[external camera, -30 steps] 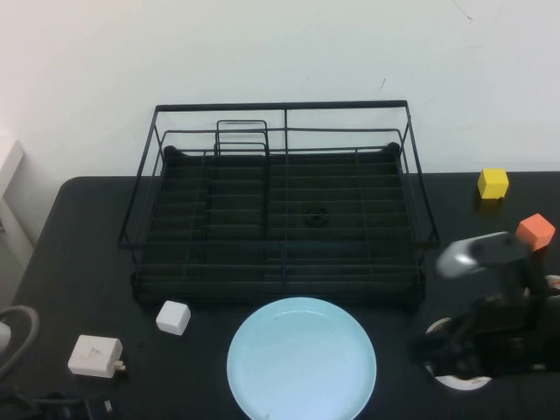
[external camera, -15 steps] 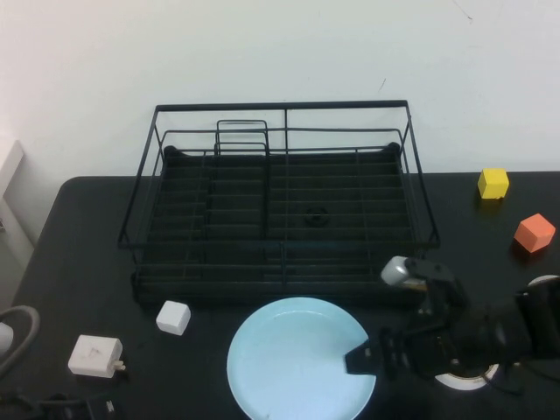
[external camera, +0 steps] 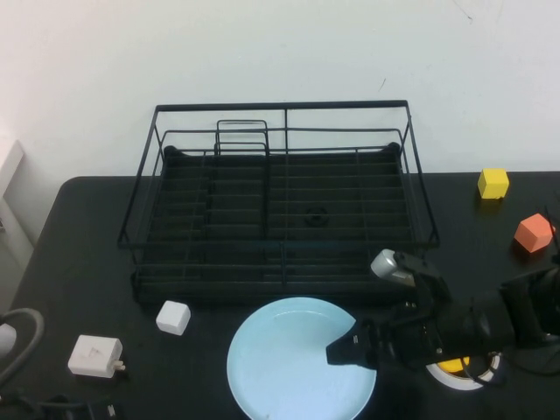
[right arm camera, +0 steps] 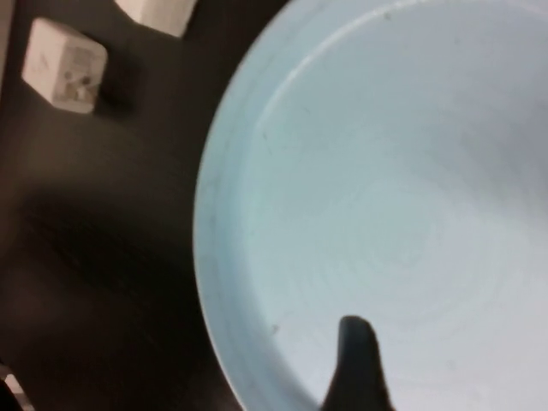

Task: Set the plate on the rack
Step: Pick up the plate from the table, then hand over the plate, then place the plate on the rack

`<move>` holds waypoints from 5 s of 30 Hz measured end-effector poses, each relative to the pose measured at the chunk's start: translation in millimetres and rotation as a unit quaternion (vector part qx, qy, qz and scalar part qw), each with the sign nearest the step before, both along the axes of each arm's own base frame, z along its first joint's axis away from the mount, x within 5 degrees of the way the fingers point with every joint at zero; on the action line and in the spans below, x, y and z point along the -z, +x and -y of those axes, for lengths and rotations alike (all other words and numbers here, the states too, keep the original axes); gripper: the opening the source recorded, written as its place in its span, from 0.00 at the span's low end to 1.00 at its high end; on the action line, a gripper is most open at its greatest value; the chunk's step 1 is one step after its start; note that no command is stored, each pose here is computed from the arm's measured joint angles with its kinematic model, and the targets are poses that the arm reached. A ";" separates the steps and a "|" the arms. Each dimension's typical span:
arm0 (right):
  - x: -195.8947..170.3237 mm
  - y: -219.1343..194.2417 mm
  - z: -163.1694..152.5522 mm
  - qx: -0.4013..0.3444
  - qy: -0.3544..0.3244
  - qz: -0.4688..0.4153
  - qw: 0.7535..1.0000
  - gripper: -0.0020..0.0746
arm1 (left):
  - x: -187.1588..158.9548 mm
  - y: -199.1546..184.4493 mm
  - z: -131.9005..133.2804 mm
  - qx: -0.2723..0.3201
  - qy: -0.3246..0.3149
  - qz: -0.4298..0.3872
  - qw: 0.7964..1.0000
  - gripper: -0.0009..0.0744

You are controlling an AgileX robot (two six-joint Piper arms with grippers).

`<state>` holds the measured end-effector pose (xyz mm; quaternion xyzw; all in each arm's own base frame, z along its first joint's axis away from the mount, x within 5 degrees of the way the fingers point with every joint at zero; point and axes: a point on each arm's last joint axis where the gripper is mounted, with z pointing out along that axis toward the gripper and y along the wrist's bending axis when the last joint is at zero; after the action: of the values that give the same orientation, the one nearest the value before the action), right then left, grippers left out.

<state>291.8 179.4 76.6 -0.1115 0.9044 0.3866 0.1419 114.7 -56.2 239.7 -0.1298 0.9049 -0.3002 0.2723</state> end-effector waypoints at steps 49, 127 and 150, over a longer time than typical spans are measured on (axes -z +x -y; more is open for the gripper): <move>26.8 -6.0 -2.4 -0.038 0.027 -0.046 0.998 0.05 | -1.4 -4.5 6.7 0.028 -0.032 -0.016 0.999 0.01; -246.2 -83.4 30.9 -0.169 0.244 0.364 0.883 0.70 | -84.0 11.4 23.4 0.194 0.011 0.299 0.934 0.13; -235.9 -62.2 109.9 -0.229 0.023 0.354 0.906 0.04 | -128.1 211.7 30.1 0.230 0.418 0.434 0.764 0.13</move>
<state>229.6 69.4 312.5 -0.4418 0.7352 0.3642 0.3628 326.3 -86.4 367.8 0.3530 0.7285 0.0304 0.5862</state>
